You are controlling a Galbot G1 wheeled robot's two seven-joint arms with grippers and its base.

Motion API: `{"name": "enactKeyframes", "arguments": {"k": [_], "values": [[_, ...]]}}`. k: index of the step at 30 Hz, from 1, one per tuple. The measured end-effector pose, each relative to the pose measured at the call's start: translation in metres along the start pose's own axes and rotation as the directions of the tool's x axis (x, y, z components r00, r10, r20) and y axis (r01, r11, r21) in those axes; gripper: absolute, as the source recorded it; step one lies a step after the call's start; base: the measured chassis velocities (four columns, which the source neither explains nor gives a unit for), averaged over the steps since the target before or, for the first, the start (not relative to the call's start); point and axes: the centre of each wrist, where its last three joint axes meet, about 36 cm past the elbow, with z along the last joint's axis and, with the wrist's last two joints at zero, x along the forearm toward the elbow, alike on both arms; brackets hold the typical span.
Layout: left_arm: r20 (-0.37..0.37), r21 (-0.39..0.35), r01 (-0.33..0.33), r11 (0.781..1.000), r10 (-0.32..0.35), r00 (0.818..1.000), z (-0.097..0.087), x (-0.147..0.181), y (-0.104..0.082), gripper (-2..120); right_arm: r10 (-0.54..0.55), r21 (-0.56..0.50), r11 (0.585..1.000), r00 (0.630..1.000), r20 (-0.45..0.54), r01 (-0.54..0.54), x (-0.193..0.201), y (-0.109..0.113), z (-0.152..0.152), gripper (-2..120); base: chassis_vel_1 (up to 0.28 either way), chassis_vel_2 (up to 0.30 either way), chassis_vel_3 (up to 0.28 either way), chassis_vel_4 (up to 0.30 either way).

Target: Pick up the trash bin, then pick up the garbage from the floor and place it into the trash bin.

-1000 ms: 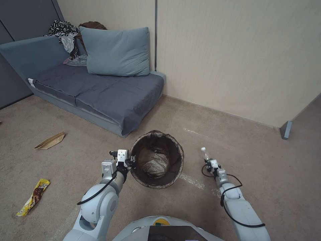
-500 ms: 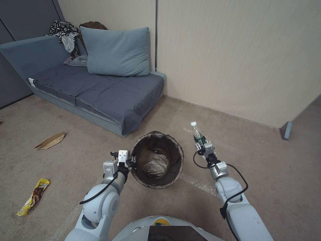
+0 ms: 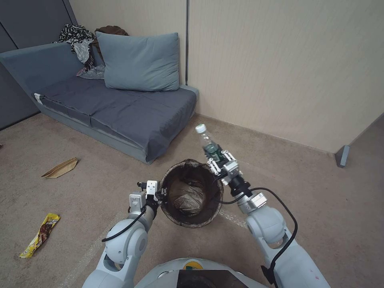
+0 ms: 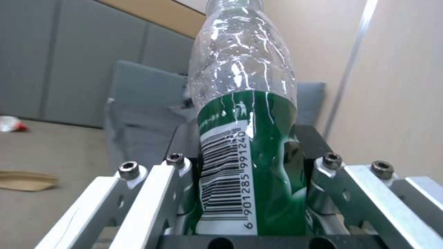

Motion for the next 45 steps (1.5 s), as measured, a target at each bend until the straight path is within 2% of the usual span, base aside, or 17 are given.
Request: {"name": "enactKeyframes", "arguments": {"k": [6,8,17,25,28,32,36,37,40,41,43,45], "values": [[-0.002,0.003,-0.008,1.0,0.008,1.0,0.001,0.0,-0.003,0,-0.066,-0.01,0.998,0.998,-0.011,0.066,-0.004,0.021,0.004,30,0.0,0.0,0.0,0.0],[-0.001,0.004,-0.008,1.0,0.008,1.0,0.0,0.0,-0.003,0,-0.092,-0.004,0.996,0.995,-0.033,0.091,-0.002,0.029,0.014,30,0.0,0.0,0.0,0.0],[0.001,0.004,-0.008,1.0,0.008,1.0,0.0,0.0,-0.003,0,-0.102,-0.004,0.995,0.993,-0.054,0.101,0.001,0.034,0.024,30,0.0,0.0,0.0,0.0],[0.006,0.006,-0.01,1.0,0.01,1.0,-0.001,0.002,-0.003,0,-0.116,0.005,0.993,0.987,-0.114,0.117,0.014,0.05,0.051,32,0.0,0.0,0.0,0.0],[0.011,0.006,-0.007,1.0,0.007,1.0,-0.003,0.002,-0.001,0,-0.116,0.01,0.993,0.984,-0.133,0.118,0.017,0.053,0.057,46,0.0,0.0,0.0,0.0],[0.013,0.006,-0.005,1.0,0.005,1.0,-0.004,0.002,0.0,0,-0.112,0.012,0.993,0.985,-0.133,0.115,0.017,0.053,0.058,56,0.0,0.0,0.0,0.0],[0.014,0.008,-0.005,1.0,0.005,1.0,-0.004,0.002,0.0,0,-0.105,0.01,0.994,0.985,-0.137,0.108,0.019,0.055,0.059,76,0.0,0.0,0.0,0.0],[0.014,0.008,-0.005,1.0,0.005,1.0,-0.004,0.002,0.0,0,-0.105,0.01,0.994,0.985,-0.137,0.108,0.019,0.055,0.059,76,0.0,0.0,0.0,0.0],[0.015,0.008,-0.004,1.0,0.004,1.0,-0.005,0.002,0.001,0,-0.103,0.016,0.994,0.985,-0.137,0.106,0.019,0.053,0.059,89,0.0,0.0,0.0,0.0],[0.015,0.008,-0.004,1.0,0.004,1.0,-0.005,0.002,0.001,0,-0.103,0.016,0.994,0.985,-0.137,0.106,0.019,0.053,0.059,89,0.0,0.0,0.0,0.0],[0.015,0.009,-0.004,1.0,0.004,1.0,-0.005,0.002,0.001,0,-0.102,0.017,0.994,0.985,-0.136,0.106,0.019,0.052,0.059,98,0.0,0.0,0.0,0.0],[0.015,0.009,-0.004,1.0,0.003,1.0,-0.005,0.002,0.001,0,-0.102,0.017,0.994,0.986,-0.135,0.105,0.019,0.052,0.059,99,0.0,0.0,0.0,0.0]]}}
